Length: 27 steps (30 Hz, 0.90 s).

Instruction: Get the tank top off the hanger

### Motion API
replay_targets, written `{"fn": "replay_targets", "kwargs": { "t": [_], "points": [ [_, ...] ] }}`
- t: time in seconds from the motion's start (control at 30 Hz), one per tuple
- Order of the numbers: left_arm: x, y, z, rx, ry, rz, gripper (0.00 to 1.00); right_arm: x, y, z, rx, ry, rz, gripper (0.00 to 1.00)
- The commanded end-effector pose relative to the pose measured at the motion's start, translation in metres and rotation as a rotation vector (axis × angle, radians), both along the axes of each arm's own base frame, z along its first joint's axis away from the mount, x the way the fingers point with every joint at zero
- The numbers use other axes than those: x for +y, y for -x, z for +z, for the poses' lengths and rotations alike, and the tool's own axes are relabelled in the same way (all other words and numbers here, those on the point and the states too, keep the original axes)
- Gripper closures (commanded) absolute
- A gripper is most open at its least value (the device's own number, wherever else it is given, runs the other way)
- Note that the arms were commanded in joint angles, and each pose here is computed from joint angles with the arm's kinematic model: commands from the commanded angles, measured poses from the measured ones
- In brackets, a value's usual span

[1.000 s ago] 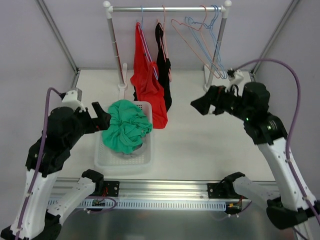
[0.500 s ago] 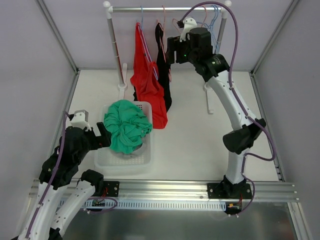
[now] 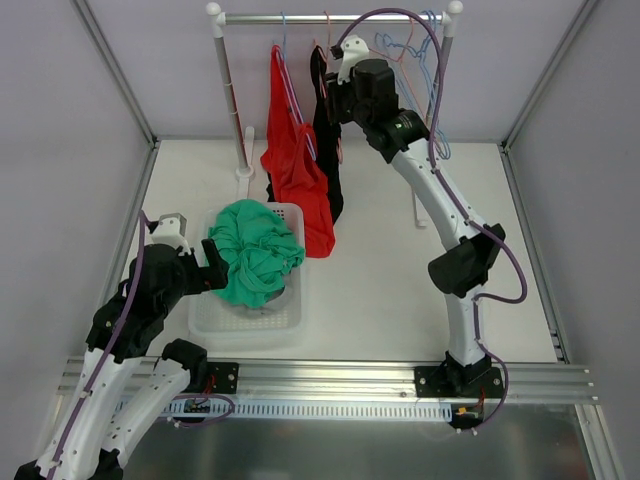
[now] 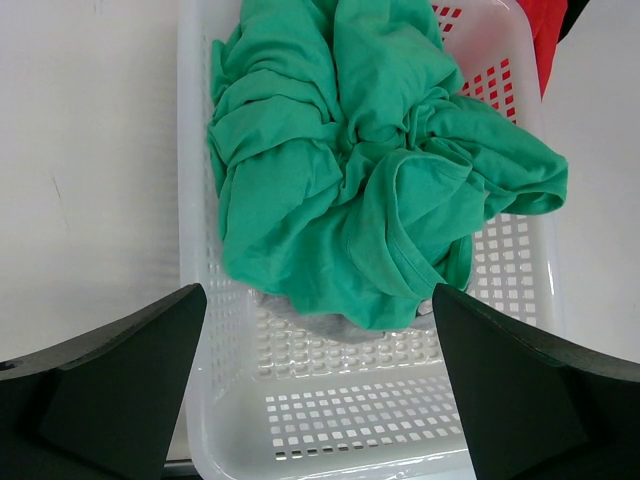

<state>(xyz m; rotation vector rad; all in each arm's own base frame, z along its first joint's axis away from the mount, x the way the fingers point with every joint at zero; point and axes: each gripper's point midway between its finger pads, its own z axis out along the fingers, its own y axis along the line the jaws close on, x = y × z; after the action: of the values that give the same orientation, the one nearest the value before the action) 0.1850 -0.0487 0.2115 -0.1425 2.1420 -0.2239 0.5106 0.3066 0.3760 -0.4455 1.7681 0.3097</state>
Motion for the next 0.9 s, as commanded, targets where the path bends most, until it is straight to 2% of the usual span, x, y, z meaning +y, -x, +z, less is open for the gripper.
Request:
{"fn": "replay_targets", "kwargs": {
  "t": [0.0,0.03,0.07,0.13,0.17,0.27,0.57,0.87],
  "points": [
    [-0.004,-0.004,0.007,-0.035,0.024,-0.011,0.01,-0.002,-0.008,0.042,-0.131,-0.052,-0.033,0.61],
    [-0.004,-0.004,0.006,-0.033,0.024,-0.012,0.01,-0.001,-0.009,0.041,-0.128,-0.058,-0.033,0.64],
    [-0.004,-0.004,0.007,-0.035,0.024,-0.013,0.01,0.000,-0.009,0.041,-0.128,-0.061,-0.032,0.75],
    [-0.004,-0.003,0.006,-0.035,0.024,-0.013,0.01,0.000,-0.012,0.037,-0.121,-0.063,-0.037,0.82],
    [-0.004,-0.003,0.006,-0.033,0.023,-0.013,0.01,0.002,-0.012,0.036,-0.119,-0.071,-0.037,0.89],
    [-0.005,-0.003,0.007,-0.040,0.028,-0.017,0.01,0.002,-0.013,0.038,-0.123,-0.090,-0.046,0.98],
    [-0.005,-0.003,0.007,-0.044,0.030,-0.020,0.01,-0.009,-0.006,0.074,-0.168,-0.221,-0.127,1.00],
    [-0.006,-0.003,0.008,-0.046,0.033,-0.026,0.01,-0.029,0.019,0.118,-0.241,-0.259,-0.145,1.00]
  ]
}}
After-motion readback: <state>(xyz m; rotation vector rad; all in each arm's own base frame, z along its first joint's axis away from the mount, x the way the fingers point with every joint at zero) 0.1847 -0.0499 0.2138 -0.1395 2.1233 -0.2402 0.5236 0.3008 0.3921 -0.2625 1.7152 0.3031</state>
